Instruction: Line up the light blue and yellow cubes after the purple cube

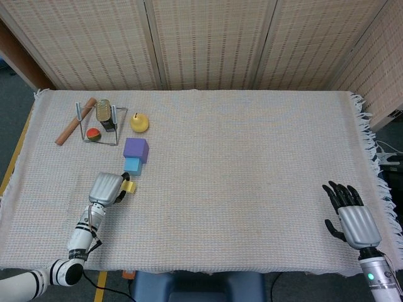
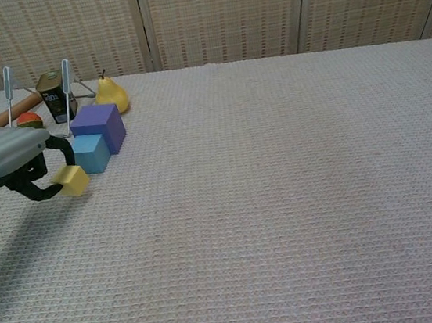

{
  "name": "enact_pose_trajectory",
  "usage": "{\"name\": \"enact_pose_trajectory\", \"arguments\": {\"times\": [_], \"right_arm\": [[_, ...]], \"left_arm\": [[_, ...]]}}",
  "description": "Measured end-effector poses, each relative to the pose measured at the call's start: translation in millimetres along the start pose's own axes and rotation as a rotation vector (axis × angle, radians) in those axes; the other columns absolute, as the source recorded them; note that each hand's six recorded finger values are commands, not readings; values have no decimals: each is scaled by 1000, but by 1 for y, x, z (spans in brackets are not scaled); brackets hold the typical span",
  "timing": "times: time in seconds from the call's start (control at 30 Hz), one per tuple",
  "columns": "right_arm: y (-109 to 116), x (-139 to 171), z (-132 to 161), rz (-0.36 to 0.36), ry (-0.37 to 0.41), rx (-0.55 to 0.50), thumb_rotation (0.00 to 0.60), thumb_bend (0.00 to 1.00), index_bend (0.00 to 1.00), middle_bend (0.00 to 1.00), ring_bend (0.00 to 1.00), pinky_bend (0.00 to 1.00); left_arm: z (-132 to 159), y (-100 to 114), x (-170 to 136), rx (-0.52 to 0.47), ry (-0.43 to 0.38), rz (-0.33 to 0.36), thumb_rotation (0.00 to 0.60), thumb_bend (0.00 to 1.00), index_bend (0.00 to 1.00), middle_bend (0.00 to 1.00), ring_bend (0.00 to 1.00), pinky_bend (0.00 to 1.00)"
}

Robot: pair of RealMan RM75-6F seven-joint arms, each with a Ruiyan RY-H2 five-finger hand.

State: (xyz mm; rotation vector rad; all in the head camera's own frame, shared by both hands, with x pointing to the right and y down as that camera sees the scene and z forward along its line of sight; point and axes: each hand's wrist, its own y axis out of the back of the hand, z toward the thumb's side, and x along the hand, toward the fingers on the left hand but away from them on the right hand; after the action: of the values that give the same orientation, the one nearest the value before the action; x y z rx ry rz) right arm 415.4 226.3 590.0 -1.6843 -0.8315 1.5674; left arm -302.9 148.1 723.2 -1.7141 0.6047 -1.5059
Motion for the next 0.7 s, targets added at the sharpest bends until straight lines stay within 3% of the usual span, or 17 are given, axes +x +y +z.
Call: {"name": "enact_pose_trajectory", "arguments": {"times": [0.47,0.7], "right_arm": [[0,-2,-1,6,-3,0,600,131,0,0,0,0],[-1,-1,0,6,-1,1,600,131,0,0,0,0]], "left_arm": [[1,-3,14,47,28,2,600,383,458,1000,1000,1000],[-3,-6,15,54,45,-10,600,384,394,1000,1000,1000]]}}
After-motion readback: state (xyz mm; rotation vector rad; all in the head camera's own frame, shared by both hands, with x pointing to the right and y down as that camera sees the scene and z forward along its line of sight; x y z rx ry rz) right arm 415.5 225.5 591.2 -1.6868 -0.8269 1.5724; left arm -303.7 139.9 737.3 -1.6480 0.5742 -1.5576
